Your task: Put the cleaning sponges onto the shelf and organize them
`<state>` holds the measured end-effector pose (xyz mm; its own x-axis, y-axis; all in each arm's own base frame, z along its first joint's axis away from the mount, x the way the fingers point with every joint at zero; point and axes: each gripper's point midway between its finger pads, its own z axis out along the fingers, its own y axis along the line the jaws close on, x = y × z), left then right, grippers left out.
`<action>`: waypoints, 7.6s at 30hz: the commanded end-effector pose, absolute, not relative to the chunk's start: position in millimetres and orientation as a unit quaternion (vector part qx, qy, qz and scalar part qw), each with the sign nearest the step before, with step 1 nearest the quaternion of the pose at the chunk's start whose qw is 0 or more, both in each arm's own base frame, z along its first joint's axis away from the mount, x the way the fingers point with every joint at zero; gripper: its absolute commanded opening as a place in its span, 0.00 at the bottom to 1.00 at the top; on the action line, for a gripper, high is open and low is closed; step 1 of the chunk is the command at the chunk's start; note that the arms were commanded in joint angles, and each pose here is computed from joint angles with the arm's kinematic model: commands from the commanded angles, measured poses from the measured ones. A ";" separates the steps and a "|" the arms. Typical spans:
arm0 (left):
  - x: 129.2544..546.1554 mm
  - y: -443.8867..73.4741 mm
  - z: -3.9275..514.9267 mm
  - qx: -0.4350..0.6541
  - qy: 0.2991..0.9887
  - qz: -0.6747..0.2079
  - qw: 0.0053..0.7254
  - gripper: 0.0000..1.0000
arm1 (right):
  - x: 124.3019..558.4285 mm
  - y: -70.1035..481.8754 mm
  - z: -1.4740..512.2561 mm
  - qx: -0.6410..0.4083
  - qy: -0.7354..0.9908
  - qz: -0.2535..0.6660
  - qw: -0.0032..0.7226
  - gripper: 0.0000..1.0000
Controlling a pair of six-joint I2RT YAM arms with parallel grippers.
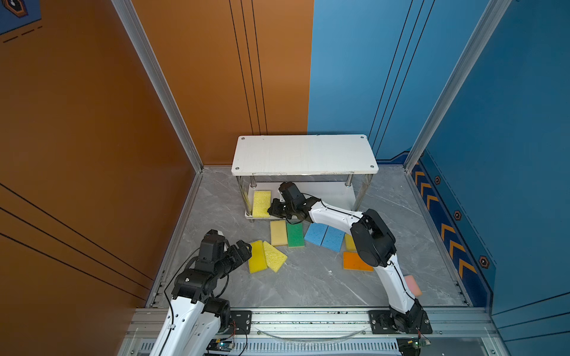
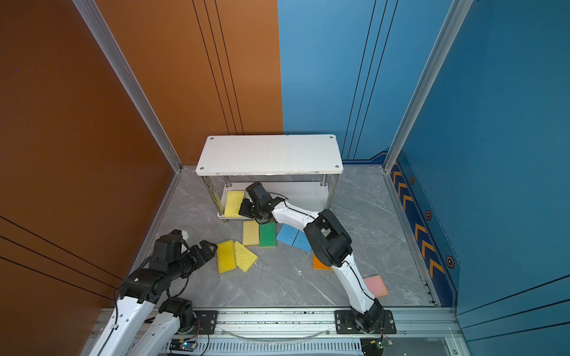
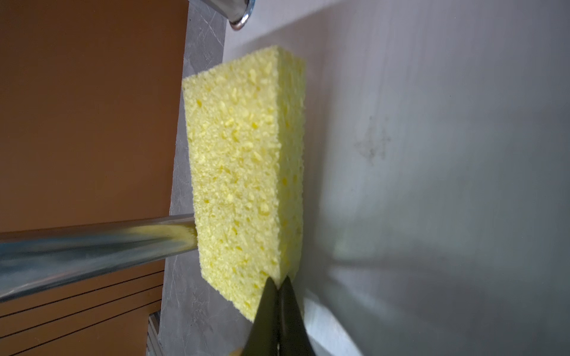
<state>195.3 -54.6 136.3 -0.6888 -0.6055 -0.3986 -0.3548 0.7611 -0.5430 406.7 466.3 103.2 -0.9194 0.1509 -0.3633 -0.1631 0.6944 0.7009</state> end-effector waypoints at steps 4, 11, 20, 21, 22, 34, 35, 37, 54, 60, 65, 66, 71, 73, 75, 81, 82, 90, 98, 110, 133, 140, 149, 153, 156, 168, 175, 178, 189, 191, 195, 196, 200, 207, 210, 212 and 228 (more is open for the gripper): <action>196.5 -56.5 144.1 -0.258 0.893 -0.224 0.292 0.95 | 417.6 466.8 106.0 0.007 0.898 0.388 0.207 0.00; 197.5 -56.6 143.8 -0.258 0.893 -0.226 0.291 0.95 | 422.6 465.8 107.4 0.010 0.897 0.389 0.211 0.14; 197.8 -57.4 143.5 -0.258 0.892 -0.229 0.290 0.95 | 422.4 467.9 109.5 0.008 0.894 0.396 0.208 0.35; 197.8 -57.2 143.5 -0.258 0.893 -0.229 0.290 0.95 | 422.0 468.2 109.9 0.008 0.894 0.396 0.209 0.36; 198.1 -57.2 144.0 -0.258 0.892 -0.230 0.291 0.95 | 421.9 467.9 109.8 0.008 0.894 0.396 0.209 0.36; 199.9 -59.8 147.9 -0.251 0.890 -0.239 0.296 0.98 | 405.9 438.2 136.3 -0.010 0.888 0.381 0.257 0.47; 199.9 -59.7 147.9 -0.251 0.890 -0.239 0.296 0.98 | 400.9 434.5 137.9 -0.013 0.888 0.379 0.260 0.48; 200.0 -59.3 147.2 -0.252 0.890 -0.239 0.296 0.98 | 389.1 428.3 151.1 -0.025 0.884 0.381 0.268 0.48; 205.5 -57.0 97.4 -0.279 0.902 -0.210 0.253 0.90 | 245.0 397.1 149.6 -0.158 0.905 0.333 0.213 0.50; 217.5 -62.5 74.9 -0.272 0.910 -0.206 0.234 0.77 | 241.8 381.4 157.2 -0.155 0.902 0.334 0.224 0.50; 221.6 -70.9 57.1 -0.269 0.914 -0.218 0.211 0.69 | 243.1 370.7 151.8 -0.149 0.906 0.330 0.221 0.50; 221.2 -70.4 54.2 -0.268 0.915 -0.215 0.209 0.68 | 243.1 368.7 151.0 -0.147 0.906 0.330 0.220 0.50; 223.5 -72.2 47.9 -0.269 0.912 -0.226 0.212 0.59 | 245.1 359.4 148.2 -0.136 0.907 0.330 0.222 0.50; 224.9 -74.3 45.3 -0.271 0.908 -0.237 0.213 0.56 | 245.8 356.7 147.9 -0.133 0.907 0.332 0.223 0.50; 225.9 -75.6 42.9 -0.273 0.906 -0.244 0.212 0.53 | 246.8 354.8 147.5 -0.129 0.908 0.331 0.223 0.50; 224.8 -75.6 35.1 -0.278 0.905 -0.250 0.202 0.45 | 247.4 353.3 148.9 -0.124 0.907 0.335 0.224 0.50; 224.7 -75.5 34.2 -0.279 0.905 -0.251 0.202 0.42 | 247.2 353.0 148.3 -0.123 0.907 0.335 0.223 0.50; 224.1 -76.0 32.8 -0.278 0.905 -0.255 0.198 0.13 | 247.8 354.4 149.3 -0.120 0.906 0.338 0.224 0.50; 223.7 -82.0 43.0 -0.271 0.901 -0.275 0.198 0.00 | 247.1 352.6 157.5 -0.119 0.903 0.344 0.229 0.50; 223.9 -105.0 78.9 -0.244 0.886 -0.336 0.204 0.00 | 238.1 341.4 175.6 -0.127 0.893 0.377 0.211 0.51; 245.6 -161.7 159.6 -0.151 0.839 -0.479 0.211 0.00 | 210.6 341.2 194.8 -0.143 0.872 0.439 0.163 0.59; 247.6 -165.8 167.0 -0.149 0.835 -0.486 0.211 0.00 | 200.6 362.2 192.5 -0.158 0.860 0.463 0.146 0.59; 248.6 -177.5 175.8 -0.141 0.833 -0.490 0.214 0.00 | 192.6 377.9 186.1 -0.164 0.852 0.478 0.137 0.58; 248.2 -180.0 175.3 -0.141 0.834 -0.489 0.215 0.00 | 192.4 378.4 184.8 -0.163 0.852 0.477 0.141 0.55; 247.5 -181.7 176.9 -0.138 0.834 -0.488 0.217 0.00 | 194.5 374.2 182.9 -0.157 0.856 0.469 0.147 0.53; 248.6 -186.0 177.7 -0.135 0.836 -0.486 0.215 0.00 | 198.5 369.0 175.7 -0.147 0.866 0.453 0.154 0.33; 249.1 -186.6 176.8 -0.135 0.837 -0.484 0.216 0.00 | 200.5 364.6 169.9 -0.142 0.876 0.435 0.155 0.25; 248.9 -187.2 175.7 -0.135 0.838 -0.483 0.214 0.00 | 201.1 363.8 167.6 -0.145 0.880 0.425 0.154 0.20; 247.9 -185.3 176.5 -0.135 0.835 -0.485 0.221 0.08 | 203.5 366.4 164.7 -0.148 0.888 0.404 0.160 0.01; 248.1 -184.6 176.1 -0.135 0.835 -0.484 0.221 0.11 | 203.5 367.6 163.4 -0.148 0.889 0.402 0.160 0.01; 248.6 -182.9 173.8 -0.137 0.836 -0.484 0.219 0.16 | 205.2 368.1 161.7 -0.147 0.891 0.398 0.161 0.00; 249.2 -182.2 174.2 -0.137 0.835 -0.484 0.220 0.21 | 205.9 368.2 162.4 -0.146 0.891 0.398 0.163 0.00; 249.1 -181.2 172.0 -0.139 0.836 -0.485 0.218 0.31 | 207.7 368.2 160.5 -0.145 0.892 0.394 0.165 0.00; 248.1 -177.3 170.7 -0.142 0.835 -0.485 0.217 0.47 | 210.5 365.7 156.9 -0.138 0.894 0.390 0.174 0.00; 248.3 -176.0 170.5 -0.144 0.835 -0.485 0.216 0.53 | 212.5 362.6 155.6 -0.133 0.895 0.386 0.178 0.00; 248.6 -175.0 170.3 -0.144 0.836 -0.484 0.217 0.55 | 213.8 361.3 155.6 -0.130 0.895 0.386 0.181 0.00; 249.3 -167.5 170.5 -0.147 0.840 -0.475 0.217 0.85 | 233.5 346.7 157.9 -0.097 0.896 0.381 0.208 0.00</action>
<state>252.4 -168.3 164.5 -0.8568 -0.4687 -0.2150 -0.0588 0.5030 -0.8623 226.9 351.2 150.1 -0.9100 -0.0502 -0.4115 -0.3300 0.6887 0.6456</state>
